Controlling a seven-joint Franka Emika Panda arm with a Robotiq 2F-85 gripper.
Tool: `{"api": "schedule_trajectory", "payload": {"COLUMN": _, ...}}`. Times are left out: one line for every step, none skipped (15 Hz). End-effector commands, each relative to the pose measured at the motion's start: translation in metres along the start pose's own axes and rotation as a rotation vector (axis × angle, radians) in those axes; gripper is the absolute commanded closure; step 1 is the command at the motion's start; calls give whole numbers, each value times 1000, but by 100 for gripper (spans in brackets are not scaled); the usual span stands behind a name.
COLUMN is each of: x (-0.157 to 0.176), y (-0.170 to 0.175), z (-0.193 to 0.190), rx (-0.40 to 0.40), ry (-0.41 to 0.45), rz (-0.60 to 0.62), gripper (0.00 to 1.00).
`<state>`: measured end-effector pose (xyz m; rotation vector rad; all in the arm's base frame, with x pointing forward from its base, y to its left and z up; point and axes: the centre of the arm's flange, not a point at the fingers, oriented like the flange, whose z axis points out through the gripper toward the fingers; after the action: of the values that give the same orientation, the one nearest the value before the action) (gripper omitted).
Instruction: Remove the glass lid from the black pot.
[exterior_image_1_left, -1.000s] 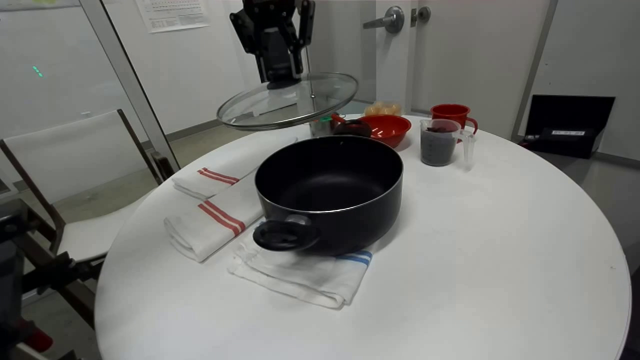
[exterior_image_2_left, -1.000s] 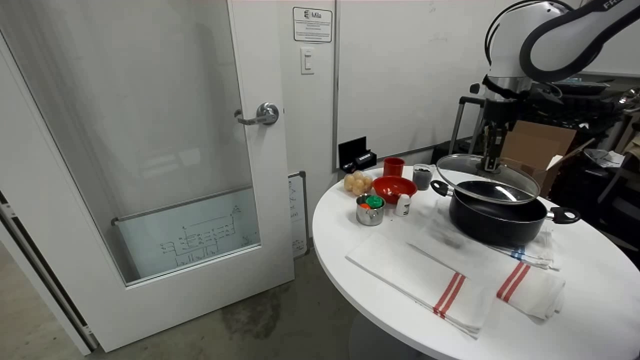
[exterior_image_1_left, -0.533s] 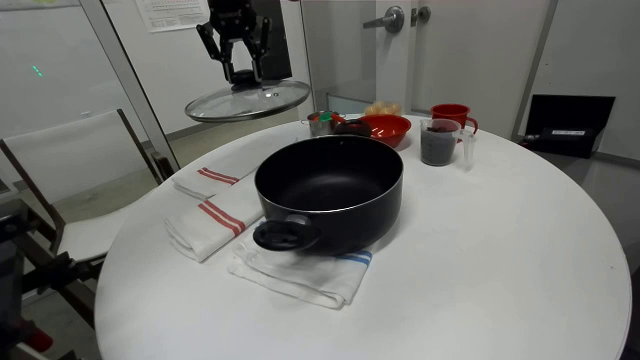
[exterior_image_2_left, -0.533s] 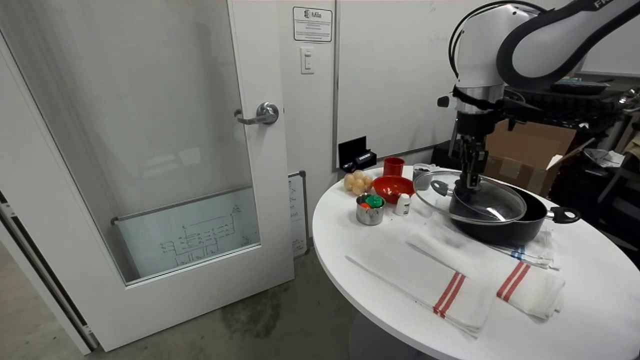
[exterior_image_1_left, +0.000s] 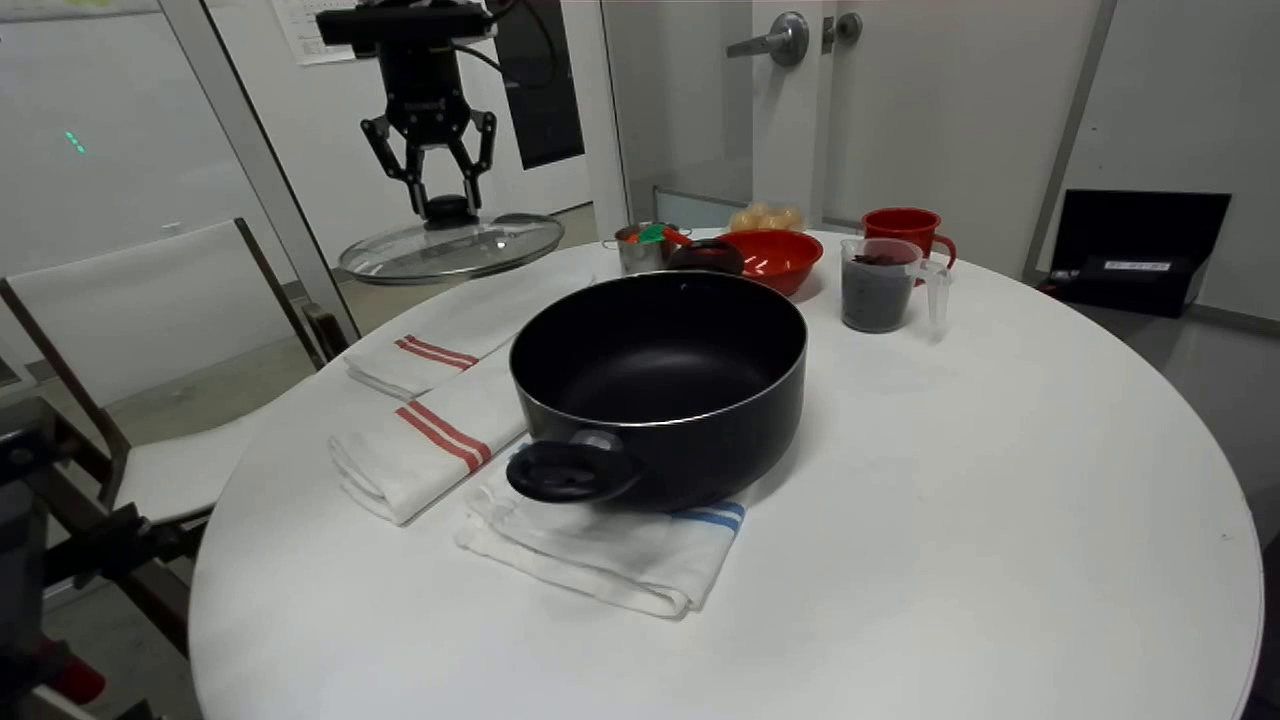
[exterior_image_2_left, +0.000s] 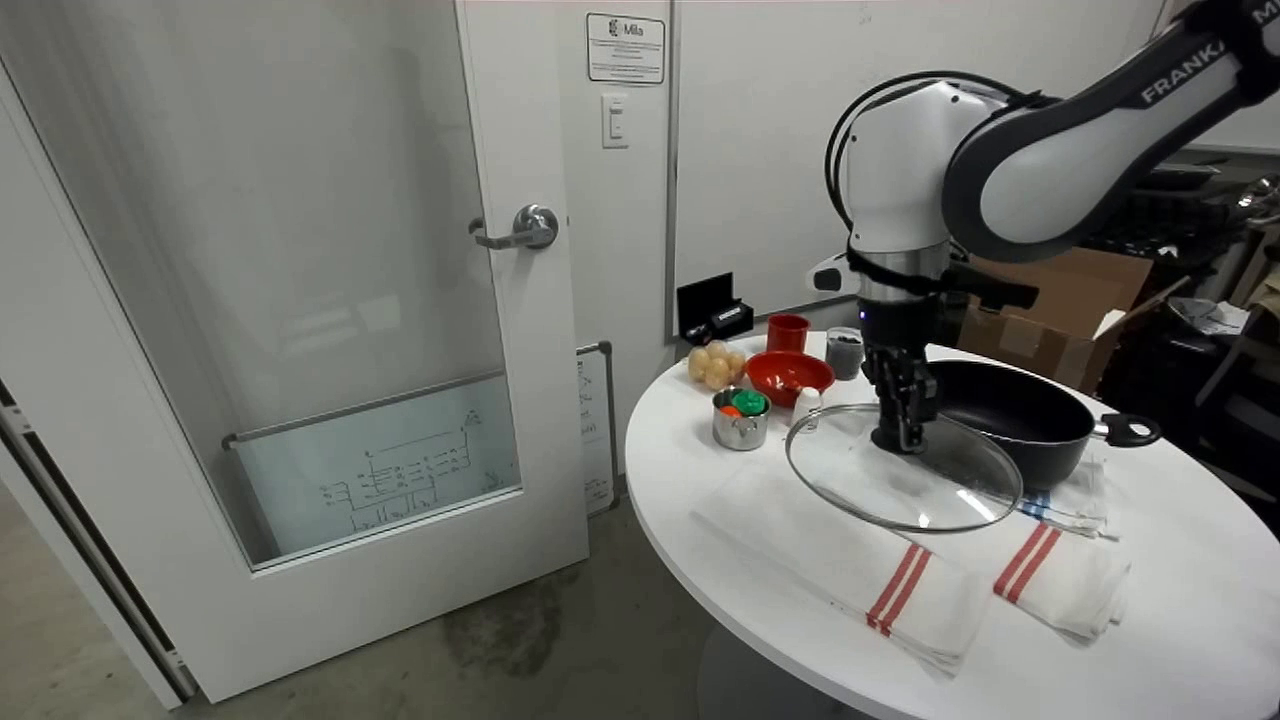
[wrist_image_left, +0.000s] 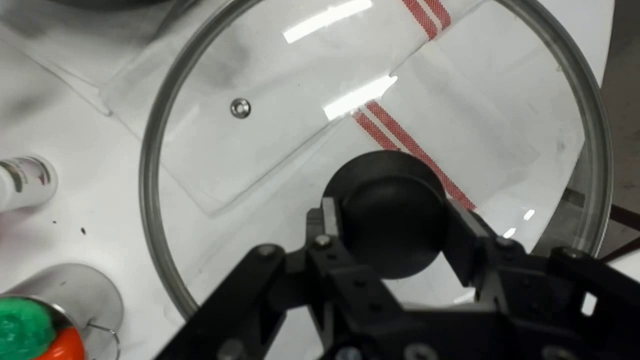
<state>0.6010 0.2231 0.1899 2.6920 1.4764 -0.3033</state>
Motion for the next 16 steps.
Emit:
{"api": "schedule_trajectory", "payload": {"x": 17, "y": 5, "z": 27, "rx": -26, "ry": -16, "rz": -105, "gripper": 74}}
{"api": "schedule_trajectory", "payload": {"x": 18, "y": 4, "z": 36, "rx": -33, "ry": -16, "rz": -131, "gripper": 74}}
{"api": "schedule_trajectory", "payload": {"x": 18, "y": 3, "z": 45, "rx": -39, "ry": -12, "rz": -152, "gripper": 74}}
{"api": "schedule_trajectory", "payload": {"x": 19, "y": 3, "z": 53, "rx": -45, "ry": -7, "rz": -170, "gripper": 74}}
{"api": "schedule_trajectory", "payload": {"x": 20, "y": 3, "z": 60, "rx": -54, "ry": 11, "rz": -188, "gripper": 74}}
{"api": "schedule_trajectory", "payload": {"x": 21, "y": 3, "z": 66, "rx": -59, "ry": 26, "rz": -199, "gripper": 74}}
{"api": "schedule_trajectory", "payload": {"x": 22, "y": 4, "z": 73, "rx": -63, "ry": 42, "rz": -209, "gripper": 74}}
{"api": "schedule_trajectory", "payload": {"x": 22, "y": 5, "z": 77, "rx": -67, "ry": 55, "rz": -219, "gripper": 74}}
{"api": "schedule_trajectory", "payload": {"x": 20, "y": 8, "z": 84, "rx": -76, "ry": 64, "rz": -229, "gripper": 74}}
{"api": "schedule_trajectory", "payload": {"x": 20, "y": 9, "z": 87, "rx": -83, "ry": 71, "rz": -236, "gripper": 74}}
{"api": "schedule_trajectory", "payload": {"x": 18, "y": 14, "z": 91, "rx": -88, "ry": 71, "rz": -240, "gripper": 74}}
{"api": "schedule_trajectory", "payload": {"x": 15, "y": 17, "z": 94, "rx": -93, "ry": 74, "rz": -241, "gripper": 74}}
{"api": "schedule_trajectory", "payload": {"x": 13, "y": 20, "z": 98, "rx": -97, "ry": 74, "rz": -245, "gripper": 74}}
{"api": "schedule_trajectory", "payload": {"x": 11, "y": 23, "z": 100, "rx": -100, "ry": 73, "rz": -246, "gripper": 74}}
{"api": "schedule_trajectory", "payload": {"x": 9, "y": 25, "z": 102, "rx": -104, "ry": 71, "rz": -248, "gripper": 74}}
{"api": "schedule_trajectory", "payload": {"x": 7, "y": 27, "z": 103, "rx": -109, "ry": 71, "rz": -250, "gripper": 74}}
